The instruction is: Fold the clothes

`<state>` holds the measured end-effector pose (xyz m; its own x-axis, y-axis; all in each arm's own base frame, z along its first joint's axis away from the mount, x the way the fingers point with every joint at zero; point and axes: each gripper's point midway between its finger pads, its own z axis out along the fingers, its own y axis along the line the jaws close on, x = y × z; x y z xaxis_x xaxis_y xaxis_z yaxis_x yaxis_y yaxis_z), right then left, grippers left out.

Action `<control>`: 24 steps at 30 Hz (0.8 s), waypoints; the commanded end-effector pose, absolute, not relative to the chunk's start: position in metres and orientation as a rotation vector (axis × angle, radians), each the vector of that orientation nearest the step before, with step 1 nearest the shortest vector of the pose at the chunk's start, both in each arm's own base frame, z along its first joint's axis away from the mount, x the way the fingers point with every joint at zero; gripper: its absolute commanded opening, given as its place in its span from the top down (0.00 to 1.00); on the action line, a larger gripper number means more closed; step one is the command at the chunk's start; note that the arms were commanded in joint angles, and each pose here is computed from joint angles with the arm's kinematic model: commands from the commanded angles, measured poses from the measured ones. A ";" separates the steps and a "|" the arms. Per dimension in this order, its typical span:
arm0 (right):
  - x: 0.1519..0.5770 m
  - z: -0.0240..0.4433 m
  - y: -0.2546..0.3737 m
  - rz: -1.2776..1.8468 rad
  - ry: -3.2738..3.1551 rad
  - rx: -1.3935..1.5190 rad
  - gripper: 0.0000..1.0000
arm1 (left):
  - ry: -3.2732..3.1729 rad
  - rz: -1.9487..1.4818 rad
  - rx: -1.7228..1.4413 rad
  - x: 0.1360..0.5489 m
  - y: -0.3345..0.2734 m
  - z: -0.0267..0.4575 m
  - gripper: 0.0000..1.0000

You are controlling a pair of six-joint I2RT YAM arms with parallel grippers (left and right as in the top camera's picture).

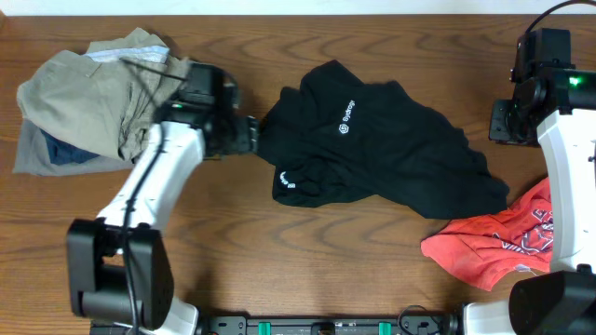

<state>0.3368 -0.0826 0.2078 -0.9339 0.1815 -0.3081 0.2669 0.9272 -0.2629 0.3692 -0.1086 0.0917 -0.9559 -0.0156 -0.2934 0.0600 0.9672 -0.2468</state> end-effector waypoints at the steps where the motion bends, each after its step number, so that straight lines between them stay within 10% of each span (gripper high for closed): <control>1: 0.338 0.214 -0.084 -0.432 2.782 0.363 0.68 | 2.844 -0.398 0.283 0.356 -0.142 0.077 0.25; 18: 0.338 0.214 -0.084 -0.432 2.781 0.362 0.68 | 2.792 -0.094 0.845 0.338 -0.200 0.018 0.26; 24: 0.338 0.214 -0.084 -0.432 2.782 0.362 0.68 | 2.769 -0.091 0.859 0.339 -0.206 0.018 0.87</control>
<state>0.3369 -0.0820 0.2076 -0.9340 0.1817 -0.3077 0.2659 0.9285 -0.2591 0.3379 -0.2093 0.0211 -0.8094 0.5313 -0.2502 0.5531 0.8329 -0.0208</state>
